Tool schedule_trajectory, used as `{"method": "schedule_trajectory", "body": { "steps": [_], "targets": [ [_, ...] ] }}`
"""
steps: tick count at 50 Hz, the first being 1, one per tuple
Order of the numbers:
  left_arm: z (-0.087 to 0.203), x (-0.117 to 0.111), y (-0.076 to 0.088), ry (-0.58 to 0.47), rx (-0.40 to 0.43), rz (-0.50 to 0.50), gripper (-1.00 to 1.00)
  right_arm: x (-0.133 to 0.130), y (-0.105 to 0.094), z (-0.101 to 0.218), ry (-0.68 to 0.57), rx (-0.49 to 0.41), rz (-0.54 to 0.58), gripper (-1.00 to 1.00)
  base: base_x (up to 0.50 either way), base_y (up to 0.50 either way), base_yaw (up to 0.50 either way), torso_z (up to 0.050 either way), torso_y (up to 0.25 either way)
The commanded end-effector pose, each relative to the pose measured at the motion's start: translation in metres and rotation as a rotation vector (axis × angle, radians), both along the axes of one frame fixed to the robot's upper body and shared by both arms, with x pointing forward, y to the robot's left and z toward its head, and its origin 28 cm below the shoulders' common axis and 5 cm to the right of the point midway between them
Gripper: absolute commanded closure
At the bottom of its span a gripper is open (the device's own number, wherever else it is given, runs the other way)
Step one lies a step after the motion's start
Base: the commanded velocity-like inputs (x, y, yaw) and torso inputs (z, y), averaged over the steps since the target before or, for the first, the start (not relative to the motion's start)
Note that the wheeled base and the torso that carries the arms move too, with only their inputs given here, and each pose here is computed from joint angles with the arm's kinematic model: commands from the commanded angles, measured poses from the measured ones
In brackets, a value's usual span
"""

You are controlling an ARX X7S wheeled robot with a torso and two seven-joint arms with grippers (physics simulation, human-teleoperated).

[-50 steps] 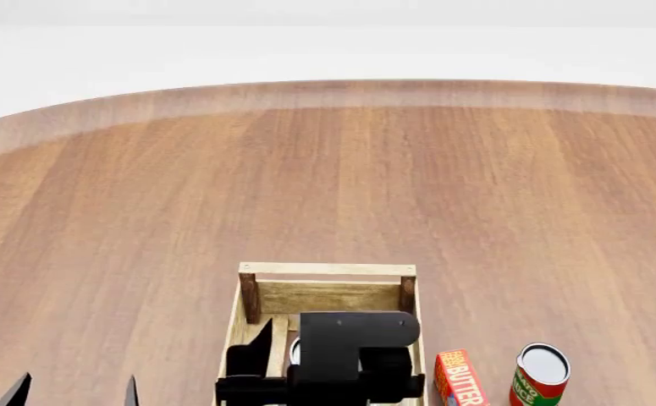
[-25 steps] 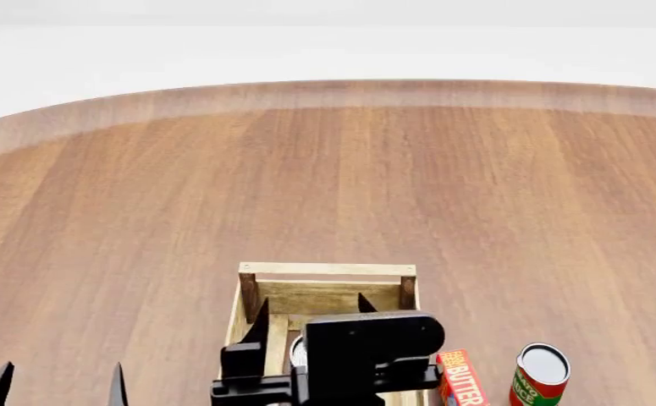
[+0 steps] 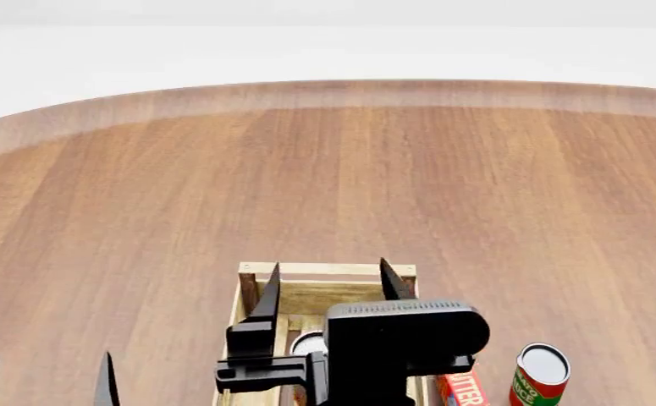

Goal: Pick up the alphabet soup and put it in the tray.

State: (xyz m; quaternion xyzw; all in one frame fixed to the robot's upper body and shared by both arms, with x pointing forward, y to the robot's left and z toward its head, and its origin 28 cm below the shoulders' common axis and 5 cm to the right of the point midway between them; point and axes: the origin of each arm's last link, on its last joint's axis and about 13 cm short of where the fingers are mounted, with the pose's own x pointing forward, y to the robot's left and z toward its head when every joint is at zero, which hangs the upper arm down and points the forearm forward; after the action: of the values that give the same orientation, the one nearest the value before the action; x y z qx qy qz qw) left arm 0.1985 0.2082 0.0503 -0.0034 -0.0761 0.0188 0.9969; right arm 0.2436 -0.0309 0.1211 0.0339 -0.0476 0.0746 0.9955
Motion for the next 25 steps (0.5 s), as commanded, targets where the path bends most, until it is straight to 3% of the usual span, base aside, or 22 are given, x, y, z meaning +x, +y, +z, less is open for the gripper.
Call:
{"method": "schedule_trajectory", "body": {
  "steps": [1,25],
  "targets": [
    [0.015,-0.009,-0.003,-0.033,-0.031,-0.029,-1.00,-0.009,-0.005,0.015,-0.061,0.015,-0.022,-1.00,0.00,0.00,0.00,0.000,0.000],
    [0.041,-0.023,-0.004,-0.092,-0.066,-0.055,-1.00,-0.032,-0.011,0.048,-0.182,0.026,-0.036,-1.00,0.00,0.00,0.00,0.000,0.000]
  ]
}}
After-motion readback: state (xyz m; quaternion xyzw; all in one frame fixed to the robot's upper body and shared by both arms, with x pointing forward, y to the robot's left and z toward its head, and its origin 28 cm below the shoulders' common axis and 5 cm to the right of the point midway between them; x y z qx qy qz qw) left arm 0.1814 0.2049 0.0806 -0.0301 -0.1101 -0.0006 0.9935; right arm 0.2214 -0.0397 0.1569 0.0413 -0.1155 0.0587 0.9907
